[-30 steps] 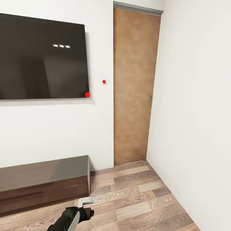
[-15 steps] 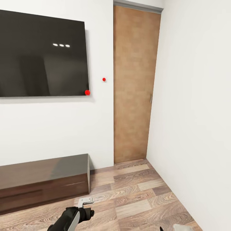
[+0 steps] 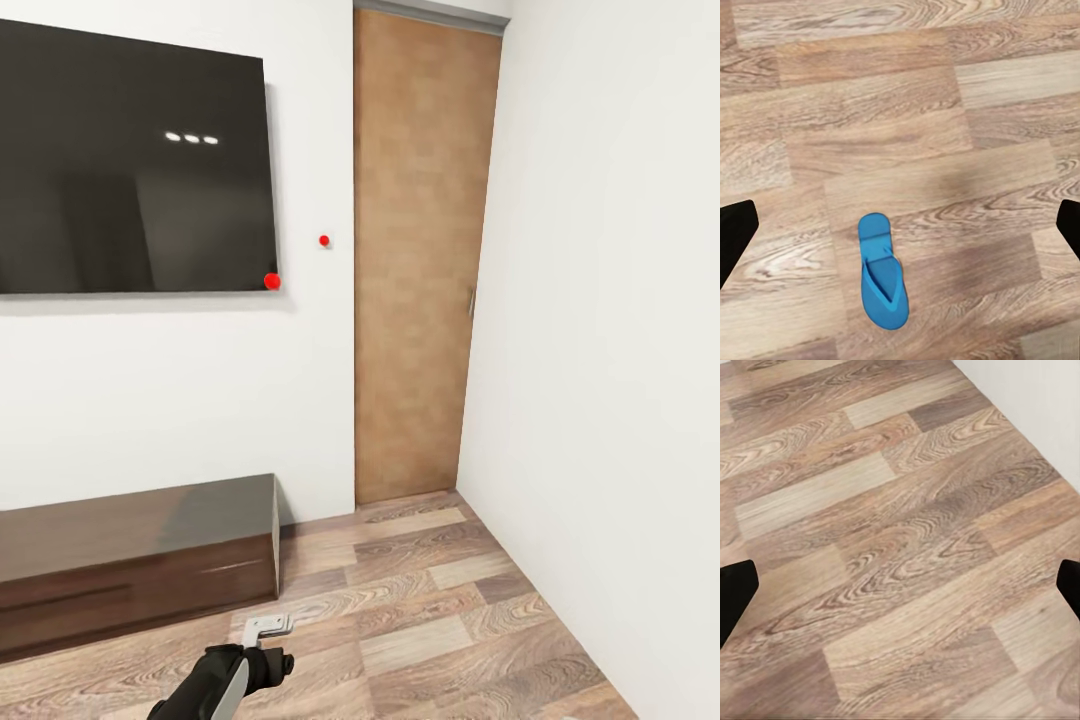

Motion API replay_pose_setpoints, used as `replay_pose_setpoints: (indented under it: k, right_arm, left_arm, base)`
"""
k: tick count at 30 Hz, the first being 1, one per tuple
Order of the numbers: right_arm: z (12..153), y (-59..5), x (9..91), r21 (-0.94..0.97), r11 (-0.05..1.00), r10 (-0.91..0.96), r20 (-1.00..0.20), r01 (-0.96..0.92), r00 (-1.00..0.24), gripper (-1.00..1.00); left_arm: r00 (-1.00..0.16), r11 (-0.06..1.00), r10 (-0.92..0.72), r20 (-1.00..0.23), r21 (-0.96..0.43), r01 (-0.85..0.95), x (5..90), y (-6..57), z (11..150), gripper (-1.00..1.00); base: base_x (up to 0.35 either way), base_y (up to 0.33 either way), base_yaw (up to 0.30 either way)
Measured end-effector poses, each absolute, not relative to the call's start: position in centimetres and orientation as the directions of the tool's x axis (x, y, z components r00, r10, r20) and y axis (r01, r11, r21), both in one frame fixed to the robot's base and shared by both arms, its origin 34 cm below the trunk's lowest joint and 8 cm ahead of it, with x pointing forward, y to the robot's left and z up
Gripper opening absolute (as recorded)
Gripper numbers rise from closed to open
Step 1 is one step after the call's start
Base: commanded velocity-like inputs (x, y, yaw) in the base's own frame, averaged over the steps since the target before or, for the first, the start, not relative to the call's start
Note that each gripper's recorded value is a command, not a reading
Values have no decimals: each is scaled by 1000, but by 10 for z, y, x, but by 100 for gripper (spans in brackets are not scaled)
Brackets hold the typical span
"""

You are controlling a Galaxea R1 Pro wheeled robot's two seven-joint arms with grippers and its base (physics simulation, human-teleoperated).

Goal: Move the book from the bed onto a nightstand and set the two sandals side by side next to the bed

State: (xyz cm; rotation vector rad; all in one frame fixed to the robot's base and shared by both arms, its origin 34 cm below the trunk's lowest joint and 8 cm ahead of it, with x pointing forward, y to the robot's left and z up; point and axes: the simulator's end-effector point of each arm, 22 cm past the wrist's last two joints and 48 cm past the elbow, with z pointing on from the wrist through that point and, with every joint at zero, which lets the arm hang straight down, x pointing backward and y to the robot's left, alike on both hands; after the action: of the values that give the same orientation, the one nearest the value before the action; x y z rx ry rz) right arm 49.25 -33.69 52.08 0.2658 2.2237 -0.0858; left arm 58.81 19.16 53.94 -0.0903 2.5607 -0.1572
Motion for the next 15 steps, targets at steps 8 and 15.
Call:
replay_pose_setpoints:
  k: [8,15]
  right_arm:
    - [504,-338,490,29,974,161,-785,225,-599,100]
    - [490,-338,487,29,974,161,-785,225,-598,100]
  left_arm:
    - [-837,991,-99,-538,-132,-33,586,192,523,100]
    - [-837,991,-100,-538,-132,-33,583,192,509,100]
  base:
    - [0,0,0]
    - [0,0,0]
